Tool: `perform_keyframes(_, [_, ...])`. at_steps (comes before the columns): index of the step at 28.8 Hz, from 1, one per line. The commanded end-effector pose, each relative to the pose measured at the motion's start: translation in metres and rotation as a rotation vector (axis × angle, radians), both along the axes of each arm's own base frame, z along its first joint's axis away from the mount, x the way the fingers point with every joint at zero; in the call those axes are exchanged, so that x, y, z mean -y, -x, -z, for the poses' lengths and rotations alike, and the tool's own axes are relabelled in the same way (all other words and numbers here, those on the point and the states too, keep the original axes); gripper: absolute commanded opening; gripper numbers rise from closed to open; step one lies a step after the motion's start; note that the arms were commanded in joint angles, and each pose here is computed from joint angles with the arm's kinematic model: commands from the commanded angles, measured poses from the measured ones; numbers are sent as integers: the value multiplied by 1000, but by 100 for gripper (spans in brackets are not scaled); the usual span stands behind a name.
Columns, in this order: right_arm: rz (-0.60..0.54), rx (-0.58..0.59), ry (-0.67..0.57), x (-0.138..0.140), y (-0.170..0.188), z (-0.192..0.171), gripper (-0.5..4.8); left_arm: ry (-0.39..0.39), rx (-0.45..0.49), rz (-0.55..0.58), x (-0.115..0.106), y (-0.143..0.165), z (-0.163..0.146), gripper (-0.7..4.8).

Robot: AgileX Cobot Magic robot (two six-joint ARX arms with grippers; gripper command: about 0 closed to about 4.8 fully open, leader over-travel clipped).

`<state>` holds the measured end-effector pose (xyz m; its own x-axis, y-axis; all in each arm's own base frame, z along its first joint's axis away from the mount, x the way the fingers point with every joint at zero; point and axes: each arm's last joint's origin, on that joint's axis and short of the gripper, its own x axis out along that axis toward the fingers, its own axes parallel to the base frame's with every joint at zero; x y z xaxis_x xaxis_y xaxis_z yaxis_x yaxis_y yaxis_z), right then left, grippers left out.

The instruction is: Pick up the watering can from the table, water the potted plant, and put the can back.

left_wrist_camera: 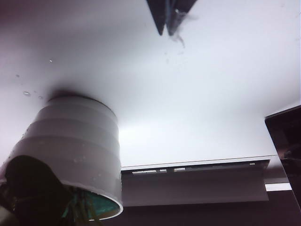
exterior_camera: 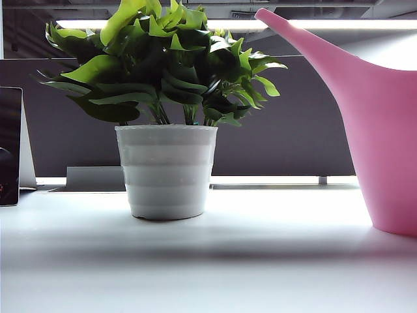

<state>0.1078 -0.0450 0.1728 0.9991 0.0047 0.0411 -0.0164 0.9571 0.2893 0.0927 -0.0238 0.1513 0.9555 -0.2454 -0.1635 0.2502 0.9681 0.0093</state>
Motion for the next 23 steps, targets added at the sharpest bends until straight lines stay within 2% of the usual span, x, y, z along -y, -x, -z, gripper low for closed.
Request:
perform_keyframes(1, [1,-18,-10,-5,8,2,89,-4,-9,0,0,0,2,-5])
perform_keyframes(5, [4,12,10,-10,18,1,-6,-3,-10,-38,-4,-1,2,-5])
perform_keyframes(10, [-22,-10,-7,-12,19,1,-9,-6,-11,-120,-11,-2,3,-5])
perform_keyframes(23, [-164,30,-32,-18,23,-13,-9,-6,-13,-222,-20,-3,3,-5])
